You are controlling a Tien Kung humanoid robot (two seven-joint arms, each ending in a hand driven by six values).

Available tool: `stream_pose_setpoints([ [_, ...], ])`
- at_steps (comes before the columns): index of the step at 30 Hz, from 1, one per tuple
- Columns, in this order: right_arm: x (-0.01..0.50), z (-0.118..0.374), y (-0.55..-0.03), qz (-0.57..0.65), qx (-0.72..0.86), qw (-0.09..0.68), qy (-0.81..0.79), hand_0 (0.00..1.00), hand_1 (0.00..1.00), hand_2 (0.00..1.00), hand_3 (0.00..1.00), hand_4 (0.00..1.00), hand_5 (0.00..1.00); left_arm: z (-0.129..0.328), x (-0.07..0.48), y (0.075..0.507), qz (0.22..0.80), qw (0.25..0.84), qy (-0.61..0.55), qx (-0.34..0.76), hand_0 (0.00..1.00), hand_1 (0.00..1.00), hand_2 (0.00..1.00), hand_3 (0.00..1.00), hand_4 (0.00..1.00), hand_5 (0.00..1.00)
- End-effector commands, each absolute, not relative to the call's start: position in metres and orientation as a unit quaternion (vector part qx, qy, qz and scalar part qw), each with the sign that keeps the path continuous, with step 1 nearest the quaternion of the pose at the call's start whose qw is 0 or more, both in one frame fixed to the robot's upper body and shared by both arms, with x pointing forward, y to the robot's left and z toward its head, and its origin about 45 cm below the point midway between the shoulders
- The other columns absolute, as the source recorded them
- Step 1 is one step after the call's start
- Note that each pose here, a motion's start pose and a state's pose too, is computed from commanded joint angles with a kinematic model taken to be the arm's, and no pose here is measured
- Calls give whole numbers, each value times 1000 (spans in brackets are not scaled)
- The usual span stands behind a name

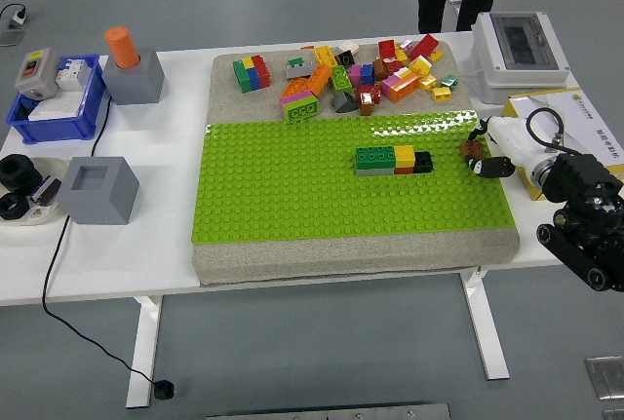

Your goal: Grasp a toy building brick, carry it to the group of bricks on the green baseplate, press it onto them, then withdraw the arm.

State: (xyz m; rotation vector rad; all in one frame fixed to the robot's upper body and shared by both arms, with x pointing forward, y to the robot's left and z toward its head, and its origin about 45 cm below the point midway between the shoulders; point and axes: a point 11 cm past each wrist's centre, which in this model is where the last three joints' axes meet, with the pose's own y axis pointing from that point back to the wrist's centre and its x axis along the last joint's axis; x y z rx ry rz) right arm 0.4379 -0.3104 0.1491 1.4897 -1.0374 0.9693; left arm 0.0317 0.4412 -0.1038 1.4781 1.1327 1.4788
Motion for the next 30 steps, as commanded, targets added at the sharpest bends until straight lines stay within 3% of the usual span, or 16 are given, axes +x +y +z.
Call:
stream_pose_setpoints([
  [30,436,146,-310,404,620,519,-426,691,697,765,639,613,325,-103,33,442,578,373,441,576,776,773,715,449,998,814],
])
